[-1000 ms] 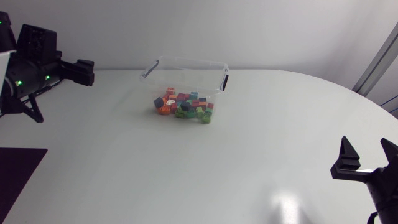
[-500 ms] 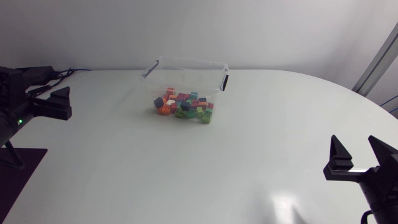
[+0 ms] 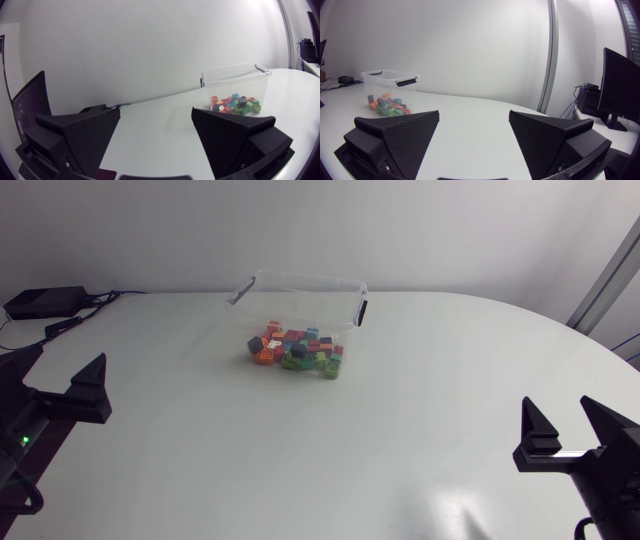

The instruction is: Place the duplo bricks in the container

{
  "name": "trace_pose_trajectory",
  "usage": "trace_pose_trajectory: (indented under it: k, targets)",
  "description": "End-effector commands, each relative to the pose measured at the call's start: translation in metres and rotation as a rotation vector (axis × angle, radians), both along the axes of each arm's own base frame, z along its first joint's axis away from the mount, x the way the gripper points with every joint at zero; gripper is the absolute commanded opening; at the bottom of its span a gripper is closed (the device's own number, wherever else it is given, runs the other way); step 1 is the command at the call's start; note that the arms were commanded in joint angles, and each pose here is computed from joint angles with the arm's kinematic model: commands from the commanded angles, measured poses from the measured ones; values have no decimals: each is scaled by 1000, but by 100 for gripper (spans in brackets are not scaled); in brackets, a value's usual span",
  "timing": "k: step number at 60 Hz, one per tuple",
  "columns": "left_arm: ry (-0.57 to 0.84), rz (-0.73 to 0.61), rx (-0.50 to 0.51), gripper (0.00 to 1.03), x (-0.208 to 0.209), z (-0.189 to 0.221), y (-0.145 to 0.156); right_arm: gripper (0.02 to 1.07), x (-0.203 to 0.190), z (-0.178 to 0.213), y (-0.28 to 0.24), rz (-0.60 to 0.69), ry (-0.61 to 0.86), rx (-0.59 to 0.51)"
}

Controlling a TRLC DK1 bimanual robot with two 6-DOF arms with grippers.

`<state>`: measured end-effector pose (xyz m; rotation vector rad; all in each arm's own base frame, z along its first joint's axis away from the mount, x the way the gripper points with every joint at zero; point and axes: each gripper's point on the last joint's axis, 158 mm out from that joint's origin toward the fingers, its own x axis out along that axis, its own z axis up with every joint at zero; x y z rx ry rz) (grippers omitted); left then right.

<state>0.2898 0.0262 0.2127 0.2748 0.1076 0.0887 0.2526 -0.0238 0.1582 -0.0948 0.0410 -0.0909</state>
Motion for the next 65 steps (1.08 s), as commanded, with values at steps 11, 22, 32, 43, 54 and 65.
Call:
trace_pose_trajectory:
  k: [11, 22, 32, 43, 54, 65]
  targets:
    - [-17, -33, -103, 99, -15, -20, -11, 103, 1, -9, 7, 25, 17, 47]
    - [-27, -52, -156, 99, -23, -32, -17, 103, 1, -9, 12, 41, 16, 62]
    - [-35, -70, -205, 99, -29, -44, -22, 103, 2, -9, 16, 56, 16, 76]
    - [-42, -89, -258, 99, -34, -57, -27, 103, 2, -9, 20, 72, 15, 91]
    - [-45, -97, -279, 99, -36, -63, -29, 103, 2, -9, 22, 78, 15, 97]
    - [-45, -97, -279, 99, -36, -63, -29, 103, 2, -9, 22, 78, 15, 97]
